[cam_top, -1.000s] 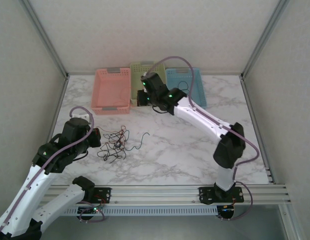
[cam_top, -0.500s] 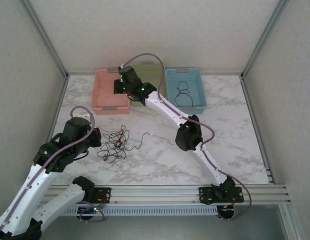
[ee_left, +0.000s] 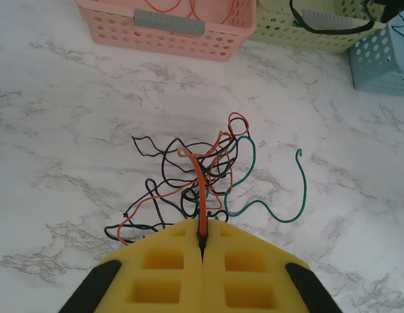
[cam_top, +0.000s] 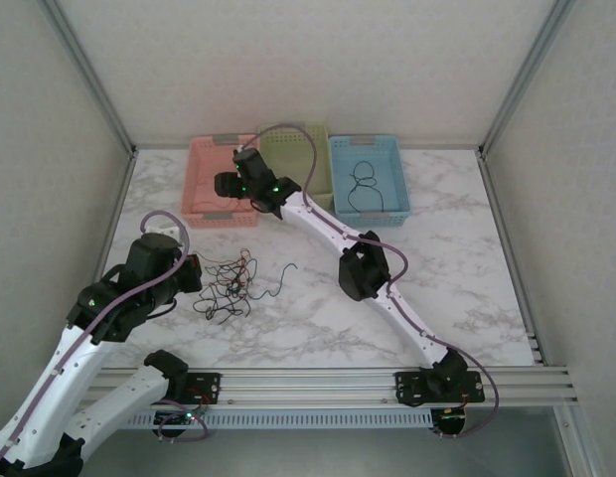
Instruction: Untangle the cables
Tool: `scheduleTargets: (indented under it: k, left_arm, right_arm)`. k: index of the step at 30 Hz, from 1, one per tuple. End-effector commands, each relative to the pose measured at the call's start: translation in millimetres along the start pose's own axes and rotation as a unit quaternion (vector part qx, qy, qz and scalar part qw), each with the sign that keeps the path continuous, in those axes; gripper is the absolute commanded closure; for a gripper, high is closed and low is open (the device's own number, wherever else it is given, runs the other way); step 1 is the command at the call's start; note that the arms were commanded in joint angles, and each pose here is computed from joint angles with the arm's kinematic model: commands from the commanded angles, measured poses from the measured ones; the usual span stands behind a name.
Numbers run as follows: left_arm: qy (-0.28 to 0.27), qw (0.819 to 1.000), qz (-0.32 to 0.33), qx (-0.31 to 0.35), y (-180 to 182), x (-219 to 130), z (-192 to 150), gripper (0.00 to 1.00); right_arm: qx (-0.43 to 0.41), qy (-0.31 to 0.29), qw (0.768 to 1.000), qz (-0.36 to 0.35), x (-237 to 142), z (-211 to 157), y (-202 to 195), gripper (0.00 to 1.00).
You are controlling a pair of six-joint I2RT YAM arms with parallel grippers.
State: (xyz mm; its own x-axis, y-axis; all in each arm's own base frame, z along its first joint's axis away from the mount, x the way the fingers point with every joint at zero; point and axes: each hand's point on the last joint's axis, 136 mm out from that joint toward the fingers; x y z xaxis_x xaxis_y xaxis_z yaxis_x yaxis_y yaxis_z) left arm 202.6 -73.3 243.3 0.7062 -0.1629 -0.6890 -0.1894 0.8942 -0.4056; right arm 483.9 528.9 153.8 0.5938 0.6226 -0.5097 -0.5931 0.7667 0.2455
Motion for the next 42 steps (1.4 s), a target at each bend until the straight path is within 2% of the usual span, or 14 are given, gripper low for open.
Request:
scheduleTargets:
  k: [1, 7, 11, 13, 17, 19, 25, 28, 31, 36, 38, 42]
  left_arm:
    - [-0.001, 1.0, -0.001, 0.005, 1.6, 0.4, -0.8, 1.0]
    - [0.002, 1.0, -0.008, 0.006, -0.7, 0.1, -2.1, 1.0]
    - [0.001, 1.0, -0.015, 0.005, -2.3, -1.6, -2.3, 1.0]
    - [0.001, 1.0, -0.018, 0.004, -2.9, -2.5, -2.2, 1.0]
    - [0.003, 1.0, -0.024, 0.004, -4.7, -2.5, -3.2, 1.0]
    - [0.006, 1.0, -0.027, 0.005, -5.9, -1.8, -4.1, 1.0]
    - [0.011, 1.0, -0.027, 0.005, -6.7, -0.2, -5.7, 1.0]
    - [0.009, 1.0, -0.025, 0.005, -6.4, 0.0, -4.6, 1.0]
    - [0.01, 1.0, -0.022, 0.004, -5.1, 1.2, -4.6, 1.0]
    - [0.009, 1.0, -0.013, 0.001, -2.3, 2.6, -3.4, 1.0]
    - [0.005, 1.0, -0.011, 0.0, -1.3, 2.6, -2.6, 1.0]
    - [0.01, 1.0, -0.01, 0.0, -1.9, 4.1, -3.1, 1.0]
  right_arm:
    - [-0.021, -0.049, 0.999, 0.009, -67.5, 68.2, 15.7, 0.32]
    - [-0.03, -0.073, 0.997, 0.019, -142.6, 93.7, 23.4, 0.33]
    - [-0.029, -0.089, 0.995, 0.022, -194.9, 92.2, 21.7, 0.33]
    - [-0.026, -0.091, 0.995, 0.019, -222.2, 82.7, 18.0, 0.33]
    - [-0.009, -0.062, 0.998, 0.001, -259.9, 35.8, -0.7, 0.33]
    - [0.009, -0.02, 1.0, -0.011, -267.8, -7.1, -14.1, 0.34]
    - [0.067, 0.108, 0.992, -0.009, -261.9, -126.2, -24.5, 0.35]
    - [0.07, 0.158, 0.985, -0.01, -250.4, -167.2, -17.2, 0.35]
    - [0.08, 0.178, 0.981, 0.003, -236.1, -185.6, -6.1, 0.35]
    - [0.09, 0.206, 0.974, 0.03, -201.0, -193.1, 9.9, 0.36]
    - [0.088, 0.223, 0.971, 0.023, -188.3, -198.7, 10.4, 0.39]
    - [0.093, 0.24, 0.966, 0.005, -175.7, -206.1, 6.3, 0.51]
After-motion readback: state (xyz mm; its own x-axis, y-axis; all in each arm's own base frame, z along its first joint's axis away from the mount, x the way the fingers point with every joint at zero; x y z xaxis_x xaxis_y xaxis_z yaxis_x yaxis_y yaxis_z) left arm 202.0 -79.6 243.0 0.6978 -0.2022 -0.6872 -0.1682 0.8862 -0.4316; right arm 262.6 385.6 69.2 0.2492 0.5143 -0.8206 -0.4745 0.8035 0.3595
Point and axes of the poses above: each hand's point on the last joint's axis, 136 mm out from that joint toward the fingers, its own x axis out along the fingers, its own y axis along the line the jaws close on, z = x × y, and after that the axes turned 14 degrees about -x, right-handed
